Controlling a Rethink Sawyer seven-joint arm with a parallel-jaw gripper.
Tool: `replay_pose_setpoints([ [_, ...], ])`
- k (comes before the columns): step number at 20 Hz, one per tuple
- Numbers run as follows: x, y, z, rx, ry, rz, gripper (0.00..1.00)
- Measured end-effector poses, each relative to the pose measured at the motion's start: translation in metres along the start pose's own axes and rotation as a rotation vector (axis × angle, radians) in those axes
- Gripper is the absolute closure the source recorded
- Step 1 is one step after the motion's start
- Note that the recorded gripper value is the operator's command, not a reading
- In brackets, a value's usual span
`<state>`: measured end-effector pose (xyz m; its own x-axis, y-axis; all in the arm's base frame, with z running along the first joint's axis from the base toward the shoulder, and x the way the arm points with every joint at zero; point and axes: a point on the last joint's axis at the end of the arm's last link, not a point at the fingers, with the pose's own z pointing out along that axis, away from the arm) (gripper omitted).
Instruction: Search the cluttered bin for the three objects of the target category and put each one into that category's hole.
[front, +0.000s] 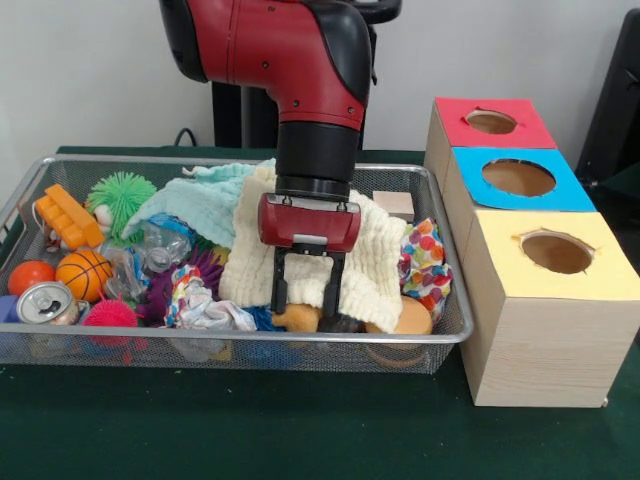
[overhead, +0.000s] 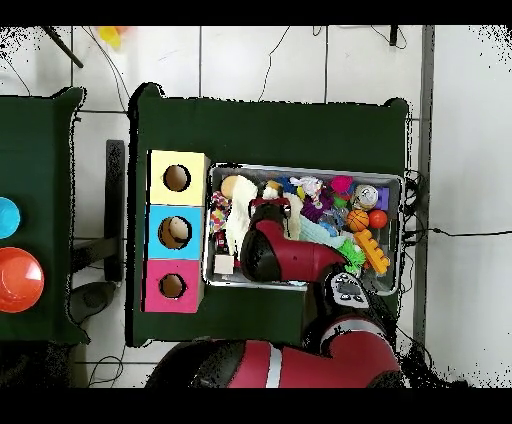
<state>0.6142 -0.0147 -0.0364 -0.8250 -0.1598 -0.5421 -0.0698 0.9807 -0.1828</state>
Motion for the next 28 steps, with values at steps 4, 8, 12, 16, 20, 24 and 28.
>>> replay_pose_setpoints([
  [4,0.003,0.001,0.002,0.007,-0.011,0.002,0.0],
  [8,0.005,0.003,0.006,0.021,-0.035,0.015,0.0],
  [12,0.007,0.004,0.009,0.031,-0.058,0.022,0.0],
  [16,0.01,0.004,0.012,0.04,-0.075,0.024,0.0],
  [20,0.011,0.005,0.013,0.046,-0.081,0.03,0.0],
  [24,0.012,0.005,0.015,0.055,-0.081,0.039,0.0],
  [28,0.01,0.007,0.015,0.079,-0.088,0.048,1.0],
])
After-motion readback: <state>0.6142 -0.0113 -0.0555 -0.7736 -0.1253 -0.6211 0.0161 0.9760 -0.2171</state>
